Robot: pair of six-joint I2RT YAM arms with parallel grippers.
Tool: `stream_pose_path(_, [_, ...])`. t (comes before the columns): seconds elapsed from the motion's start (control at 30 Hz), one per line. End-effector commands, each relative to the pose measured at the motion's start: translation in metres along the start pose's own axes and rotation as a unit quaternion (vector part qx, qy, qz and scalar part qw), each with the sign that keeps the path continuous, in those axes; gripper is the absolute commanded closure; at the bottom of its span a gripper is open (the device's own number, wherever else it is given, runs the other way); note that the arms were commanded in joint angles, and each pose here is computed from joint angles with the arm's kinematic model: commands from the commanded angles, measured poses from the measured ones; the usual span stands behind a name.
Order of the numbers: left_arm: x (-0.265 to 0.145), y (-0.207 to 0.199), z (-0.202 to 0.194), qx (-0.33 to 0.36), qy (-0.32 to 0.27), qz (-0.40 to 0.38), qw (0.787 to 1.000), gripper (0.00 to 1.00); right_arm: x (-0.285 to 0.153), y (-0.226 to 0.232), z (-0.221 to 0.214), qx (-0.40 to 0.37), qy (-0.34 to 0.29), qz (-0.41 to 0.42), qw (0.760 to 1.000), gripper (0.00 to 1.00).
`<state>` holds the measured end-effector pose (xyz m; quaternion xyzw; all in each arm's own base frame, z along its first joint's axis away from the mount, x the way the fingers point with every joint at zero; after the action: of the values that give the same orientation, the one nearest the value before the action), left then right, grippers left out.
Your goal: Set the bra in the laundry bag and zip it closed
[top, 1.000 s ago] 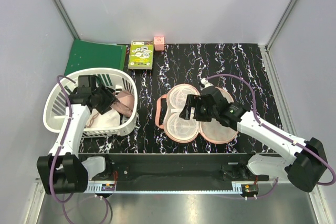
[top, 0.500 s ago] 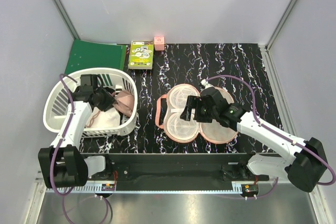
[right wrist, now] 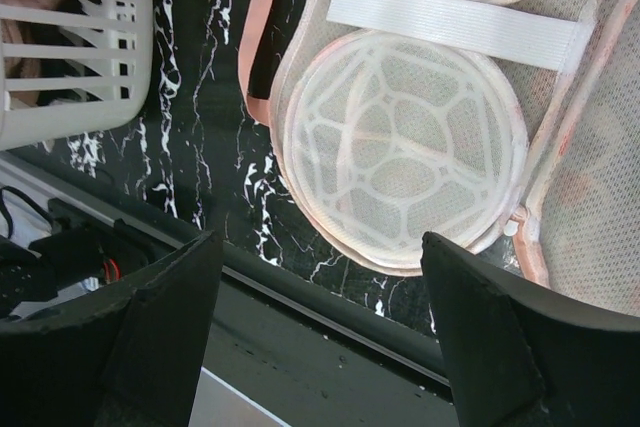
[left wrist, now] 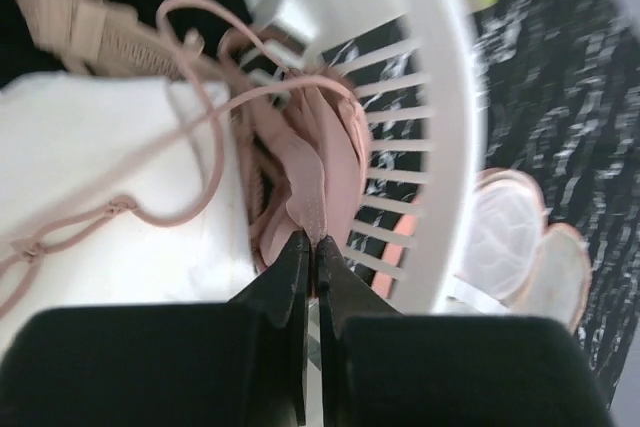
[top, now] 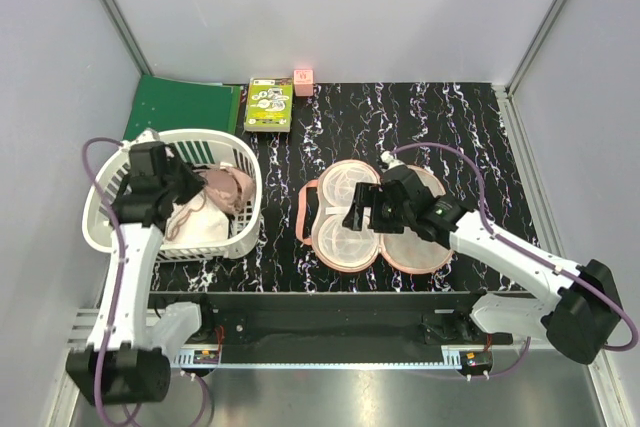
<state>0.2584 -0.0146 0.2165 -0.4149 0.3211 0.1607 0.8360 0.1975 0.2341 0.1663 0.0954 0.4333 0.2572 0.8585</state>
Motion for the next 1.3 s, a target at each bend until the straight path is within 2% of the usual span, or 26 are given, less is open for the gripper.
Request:
stream_pose_path(0.0, [-0.056,-0.042,0.035,0.052,-0.086,-0.101,0.990,1.00,-0.002,0.017,0.026,-0.052,-0.015,0.028,0.998,0.11])
stream_pose_path(0.23, [-0.102,-0.075,0.053,0.113,-0.128,-0.173,0.970,1.00,0.004,0.054,0.071,-0.151,-0.040,0.096,0.983,0.02])
stream_pose_path(0.3, [-0.109,-0.081,0.056,0.119,-0.133,-0.184,0.967,1.00,0.003,0.069,0.090,-0.172,-0.059,0.117,0.976,0.01])
stream_pose_path(0.33, [-0.113,-0.085,0.058,0.115,-0.136,-0.190,0.965,1.00,0.011,0.075,0.090,-0.177,-0.044,0.135,0.974,0.01])
stream_pose_path(0.43, [-0.123,-0.096,0.058,0.118,-0.136,-0.219,0.959,1.00,0.017,0.103,0.109,-0.197,-0.055,0.198,0.959,0.00])
stream_pose_path(0.57, [-0.153,-0.116,0.072,0.120,-0.164,-0.249,0.947,1.00,0.020,0.138,0.137,-0.228,-0.086,0.244,0.939,0.00])
stream_pose_path(0.67, [-0.158,-0.127,0.075,0.124,-0.153,-0.262,0.945,1.00,0.023,0.158,0.148,-0.242,-0.094,0.262,0.929,0.00])
stream_pose_path(0.77, [-0.169,-0.147,0.070,0.155,-0.125,-0.312,0.929,1.00,0.024,0.174,0.152,-0.255,-0.098,0.284,0.919,0.00])
stream_pose_path(0.87, [-0.185,-0.176,0.049,0.217,-0.076,-0.395,0.889,1.00,0.018,0.176,0.155,-0.263,-0.102,0.285,0.916,0.00])
stream_pose_path(0.93, [-0.199,-0.194,0.033,0.263,-0.043,-0.446,0.855,1.00,0.007,0.175,0.158,-0.271,-0.112,0.280,0.914,0.00])
stream_pose_path(1.0, [-0.208,-0.204,0.022,0.289,-0.023,-0.474,0.831,1.00,-0.010,0.172,0.159,-0.273,-0.120,0.273,0.915,0.00])
stream_pose_path(1.03, [-0.223,-0.211,0.018,0.301,-0.016,-0.498,0.813,1.00,-0.016,0.169,0.162,-0.268,-0.126,0.266,0.917,0.00])
stream_pose_path(1.07, [-0.221,-0.217,0.015,0.305,0.000,-0.506,0.807,1.00,-0.021,0.166,0.159,-0.255,-0.122,0.263,0.923,0.00])
stream_pose_path(1.1, [-0.228,-0.225,0.009,0.307,0.012,-0.527,0.792,1.00,-0.038,0.162,0.165,-0.248,-0.136,0.261,0.923,0.00])
stream_pose_path(1.13, [-0.242,-0.232,0.005,0.312,0.023,-0.551,0.774,1.00,-0.044,0.158,0.166,-0.239,-0.141,0.251,0.927,0.00])
stream_pose_path(1.17, [-0.239,-0.240,0.002,0.312,0.039,-0.562,0.765,1.00,-0.045,0.148,0.161,-0.222,-0.132,0.233,0.937,0.00])
stream_pose_path(1.2, [-0.249,-0.249,-0.006,0.312,0.055,-0.585,0.746,1.00,-0.059,0.134,0.169,-0.206,-0.158,0.192,0.947,0.00])
stream_pose_path(1.23, [-0.253,-0.254,-0.012,0.315,0.071,-0.598,0.734,1.00,-0.062,0.121,0.168,-0.189,-0.159,0.159,0.956,0.01])
stream_pose_path(1.27, [-0.259,-0.265,-0.021,0.319,0.088,-0.614,0.717,1.00,-0.065,0.102,0.160,-0.153,-0.134,0.117,0.972,0.00])
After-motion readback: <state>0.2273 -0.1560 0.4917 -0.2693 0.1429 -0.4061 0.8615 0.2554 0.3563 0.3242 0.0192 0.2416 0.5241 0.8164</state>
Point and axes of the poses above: each gripper's point midway between its finger pads, its own x axis out along the fingers, its own y axis along the line the jaws close on, z = x × y, the point moved 3 cm from there along -x, back along the fingers, and after that the axes turned 13 degrees about -x, right-handed, at the moved point
